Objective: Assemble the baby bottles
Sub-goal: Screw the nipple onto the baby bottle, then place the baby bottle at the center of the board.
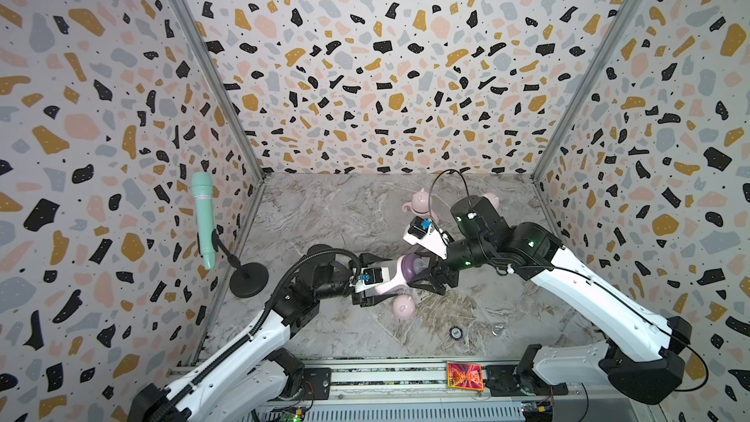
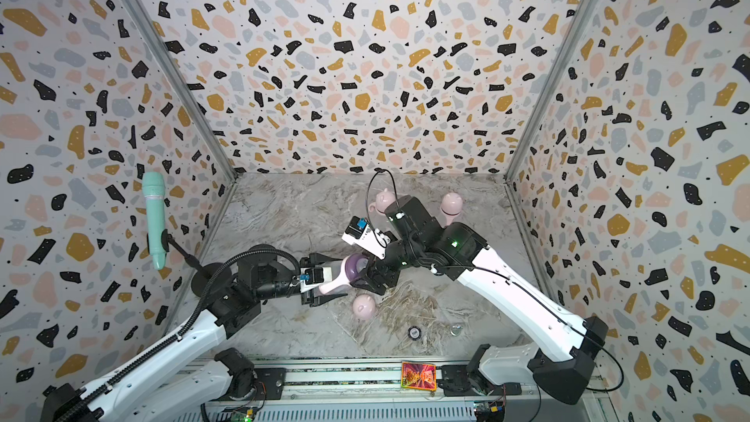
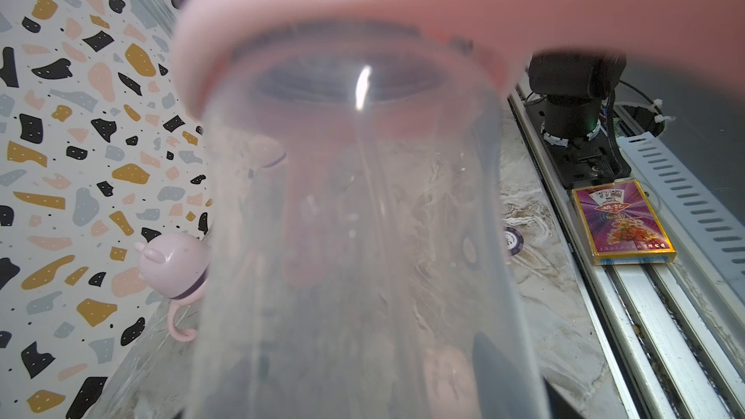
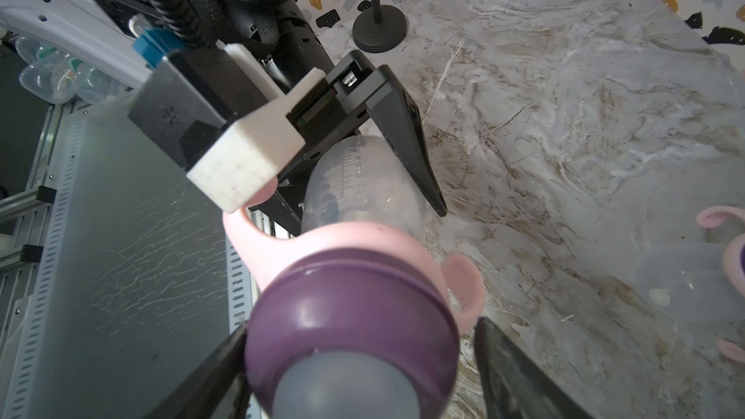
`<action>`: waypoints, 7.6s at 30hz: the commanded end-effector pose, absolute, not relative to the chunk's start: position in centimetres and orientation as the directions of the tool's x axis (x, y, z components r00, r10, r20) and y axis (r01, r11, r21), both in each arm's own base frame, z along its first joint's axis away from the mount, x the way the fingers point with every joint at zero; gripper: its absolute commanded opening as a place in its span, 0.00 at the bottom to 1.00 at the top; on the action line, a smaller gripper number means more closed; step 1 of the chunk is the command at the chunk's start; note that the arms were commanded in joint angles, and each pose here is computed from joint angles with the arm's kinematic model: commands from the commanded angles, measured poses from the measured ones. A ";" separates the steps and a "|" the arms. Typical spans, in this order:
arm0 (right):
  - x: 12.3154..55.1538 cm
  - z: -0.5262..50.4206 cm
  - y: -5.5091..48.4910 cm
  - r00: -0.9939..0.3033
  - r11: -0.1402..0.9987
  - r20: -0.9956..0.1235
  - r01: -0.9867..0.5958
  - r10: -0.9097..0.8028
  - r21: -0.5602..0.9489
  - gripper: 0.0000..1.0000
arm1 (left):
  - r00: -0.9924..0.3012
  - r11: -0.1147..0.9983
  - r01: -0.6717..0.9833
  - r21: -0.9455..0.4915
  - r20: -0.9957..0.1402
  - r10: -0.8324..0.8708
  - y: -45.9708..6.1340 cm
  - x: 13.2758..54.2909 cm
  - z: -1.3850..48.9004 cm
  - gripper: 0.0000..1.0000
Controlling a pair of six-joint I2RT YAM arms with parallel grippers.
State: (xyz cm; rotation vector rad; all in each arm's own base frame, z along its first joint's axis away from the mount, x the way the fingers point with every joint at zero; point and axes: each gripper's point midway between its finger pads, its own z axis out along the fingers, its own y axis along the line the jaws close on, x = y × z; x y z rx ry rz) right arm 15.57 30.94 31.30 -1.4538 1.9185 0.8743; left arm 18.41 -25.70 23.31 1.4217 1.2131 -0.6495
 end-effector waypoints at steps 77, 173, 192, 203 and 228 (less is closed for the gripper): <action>11.2 33.0 27.4 0.045 0.048 -0.894 -0.996 -0.445 -0.074 0.94 | 0.479 -0.031 0.871 0.490 -0.834 0.273 -27.5 15.8 27.5 0.12; 22.2 34.9 36.9 -0.572 0.213 -0.815 -0.811 -0.093 0.545 0.98 | 0.379 0.641 0.233 0.731 -0.675 0.633 -17.0 26.7 29.4 0.07; 23.5 35.1 39.2 -0.617 0.181 -0.786 -0.778 -0.044 0.601 0.79 | 0.365 0.639 0.231 0.734 -0.674 0.642 -17.0 27.0 28.9 0.11; 23.7 34.2 39.1 -0.605 0.203 -0.794 -0.787 -0.063 0.583 0.47 | 0.381 0.635 0.240 0.734 -0.673 0.634 -17.2 26.7 28.6 0.37; 32.9 26.7 34.4 -0.455 0.610 -0.762 -0.786 -0.460 0.101 0.08 | 0.130 0.934 0.300 0.195 -0.978 0.163 -13.7 26.0 28.7 1.00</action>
